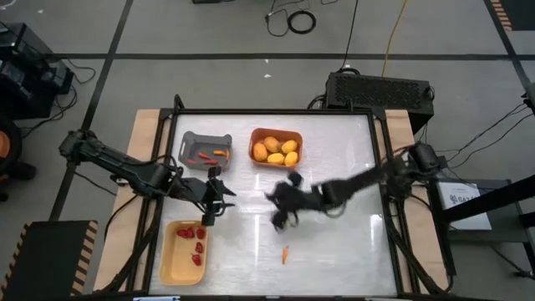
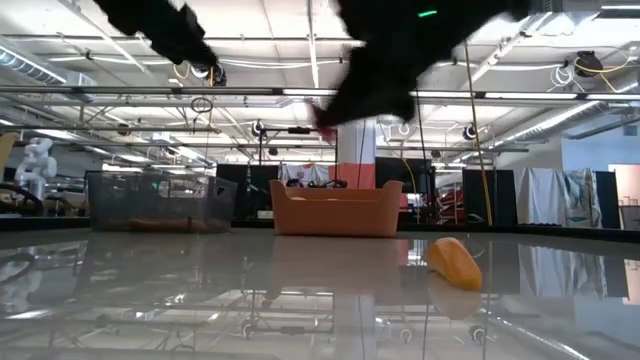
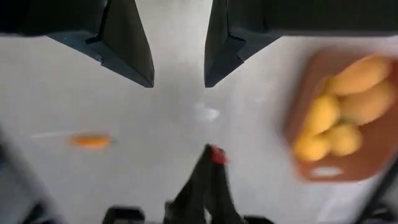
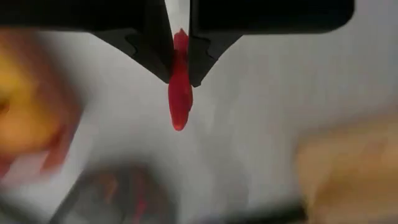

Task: Sort produce into baskets
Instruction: Put the orange chili pepper into the black bin, then put the yellow chili pepper into the black bin

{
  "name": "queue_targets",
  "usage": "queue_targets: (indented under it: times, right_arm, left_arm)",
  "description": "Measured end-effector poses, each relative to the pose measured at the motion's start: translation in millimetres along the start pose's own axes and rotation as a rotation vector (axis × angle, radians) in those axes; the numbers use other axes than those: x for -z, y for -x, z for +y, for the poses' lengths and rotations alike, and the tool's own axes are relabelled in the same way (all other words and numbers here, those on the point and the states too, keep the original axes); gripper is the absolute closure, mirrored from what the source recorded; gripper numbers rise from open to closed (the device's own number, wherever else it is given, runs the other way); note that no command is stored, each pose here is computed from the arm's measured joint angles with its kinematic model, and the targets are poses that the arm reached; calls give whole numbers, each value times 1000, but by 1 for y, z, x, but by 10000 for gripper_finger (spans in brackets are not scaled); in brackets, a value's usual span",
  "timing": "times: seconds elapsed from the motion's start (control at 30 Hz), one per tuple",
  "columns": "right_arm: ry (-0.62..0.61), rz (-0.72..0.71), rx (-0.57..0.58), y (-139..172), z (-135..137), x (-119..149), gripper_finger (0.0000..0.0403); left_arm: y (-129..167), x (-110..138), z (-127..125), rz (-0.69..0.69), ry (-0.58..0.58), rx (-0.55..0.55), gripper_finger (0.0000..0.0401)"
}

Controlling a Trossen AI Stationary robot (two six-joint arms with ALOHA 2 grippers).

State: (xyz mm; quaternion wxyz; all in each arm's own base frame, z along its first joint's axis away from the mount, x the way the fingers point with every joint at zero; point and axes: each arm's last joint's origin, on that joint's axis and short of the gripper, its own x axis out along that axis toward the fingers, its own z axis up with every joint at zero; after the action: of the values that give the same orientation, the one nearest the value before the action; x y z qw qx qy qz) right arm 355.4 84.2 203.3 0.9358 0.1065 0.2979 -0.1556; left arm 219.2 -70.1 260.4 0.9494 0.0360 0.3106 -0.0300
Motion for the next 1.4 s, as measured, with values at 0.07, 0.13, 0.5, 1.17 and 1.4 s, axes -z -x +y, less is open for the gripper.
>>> queue_targets:
  times: [0.07,0.13,0.5,1.17,1.4]
  right_arm:
    - [4,-117,12,-12,-16,-20,380]
    - [-14,-232,32,-23,-33,-38,380]
    - [-93,-454,-10,-98,-91,-80,380]
    - [-34,-266,-2,-203,-89,-121,327]
    - [-29,-220,9,-188,-89,-132,267]
  left_arm:
    - [0,6,5,59,-15,-99,251]
    - [1,13,11,117,-16,-207,251]
    - [8,38,40,362,93,-489,251]
    - [15,50,54,502,129,-581,251]
    - [15,50,54,501,130,-580,251]
